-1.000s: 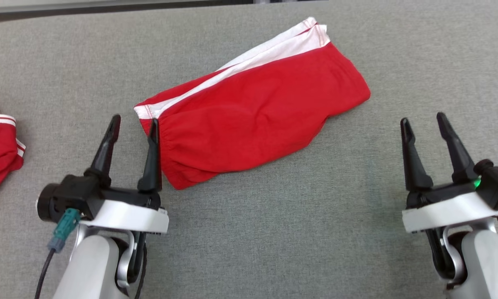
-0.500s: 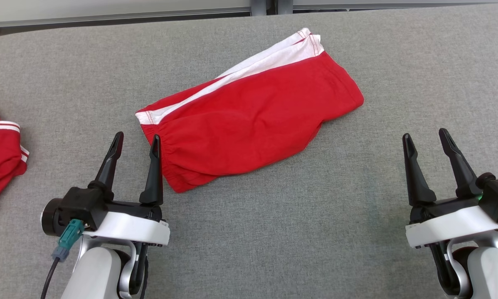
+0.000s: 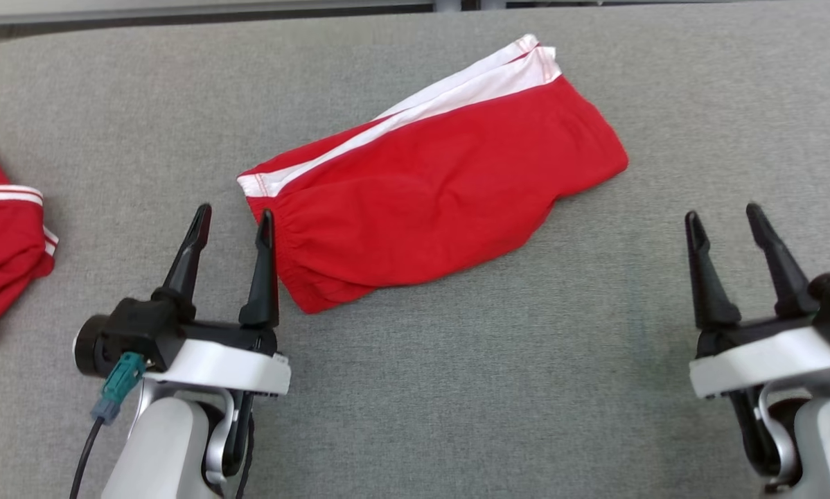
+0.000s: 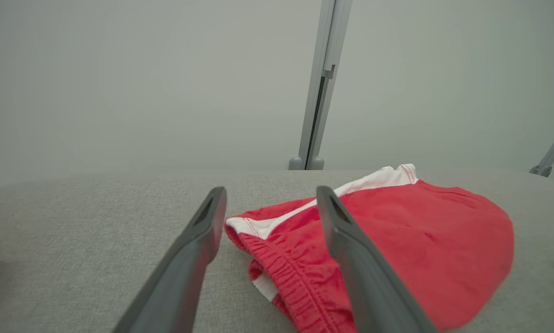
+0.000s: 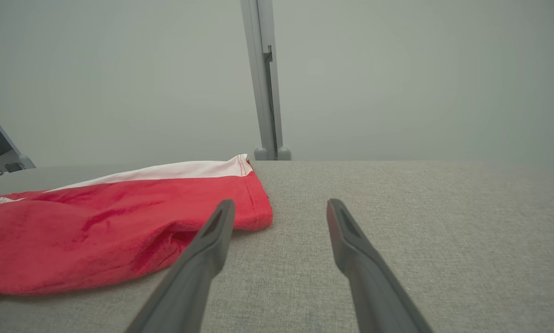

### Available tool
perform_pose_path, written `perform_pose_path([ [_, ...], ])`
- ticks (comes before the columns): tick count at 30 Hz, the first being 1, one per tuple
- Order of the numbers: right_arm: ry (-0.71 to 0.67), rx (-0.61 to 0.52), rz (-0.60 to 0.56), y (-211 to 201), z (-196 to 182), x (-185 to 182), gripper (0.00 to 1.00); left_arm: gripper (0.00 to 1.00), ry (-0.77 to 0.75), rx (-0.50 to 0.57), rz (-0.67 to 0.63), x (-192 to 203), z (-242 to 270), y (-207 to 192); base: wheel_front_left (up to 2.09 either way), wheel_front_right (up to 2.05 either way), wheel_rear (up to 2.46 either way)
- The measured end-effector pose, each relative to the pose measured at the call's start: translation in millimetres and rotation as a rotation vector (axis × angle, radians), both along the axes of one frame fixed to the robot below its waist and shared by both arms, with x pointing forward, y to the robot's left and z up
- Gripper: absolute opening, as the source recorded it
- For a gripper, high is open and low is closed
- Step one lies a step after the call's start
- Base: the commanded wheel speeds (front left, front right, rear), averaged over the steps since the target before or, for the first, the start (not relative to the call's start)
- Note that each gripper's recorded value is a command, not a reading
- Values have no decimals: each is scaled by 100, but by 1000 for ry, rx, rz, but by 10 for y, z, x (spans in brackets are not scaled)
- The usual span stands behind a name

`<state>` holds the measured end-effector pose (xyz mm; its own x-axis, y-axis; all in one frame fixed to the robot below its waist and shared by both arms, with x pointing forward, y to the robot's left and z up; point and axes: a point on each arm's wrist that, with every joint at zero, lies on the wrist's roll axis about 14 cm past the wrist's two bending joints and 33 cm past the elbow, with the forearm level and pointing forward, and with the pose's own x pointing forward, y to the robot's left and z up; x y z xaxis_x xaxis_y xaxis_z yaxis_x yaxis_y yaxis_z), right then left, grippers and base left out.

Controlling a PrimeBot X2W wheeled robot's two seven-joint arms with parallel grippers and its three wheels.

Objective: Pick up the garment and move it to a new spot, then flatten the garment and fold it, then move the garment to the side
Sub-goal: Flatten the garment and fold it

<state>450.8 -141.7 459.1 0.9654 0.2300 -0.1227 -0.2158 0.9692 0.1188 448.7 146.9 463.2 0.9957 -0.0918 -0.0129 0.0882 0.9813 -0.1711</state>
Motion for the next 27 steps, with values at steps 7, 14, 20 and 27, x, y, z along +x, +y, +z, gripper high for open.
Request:
perform_pose_path([
  [7,27,-23,42,66,-149,446,100,100,-22,-11,8,159,27,26,0,0,0],
  [14,137,-33,125,346,-578,850,100,100,-4,-3,48,204,-56,175,0,0,0],
  [20,235,-49,159,478,-909,992,100,100,20,0,69,179,-143,245,0,0,0],
  [27,284,-12,161,522,-995,1026,0,100,19,-4,68,199,-146,236,0,0,0],
])
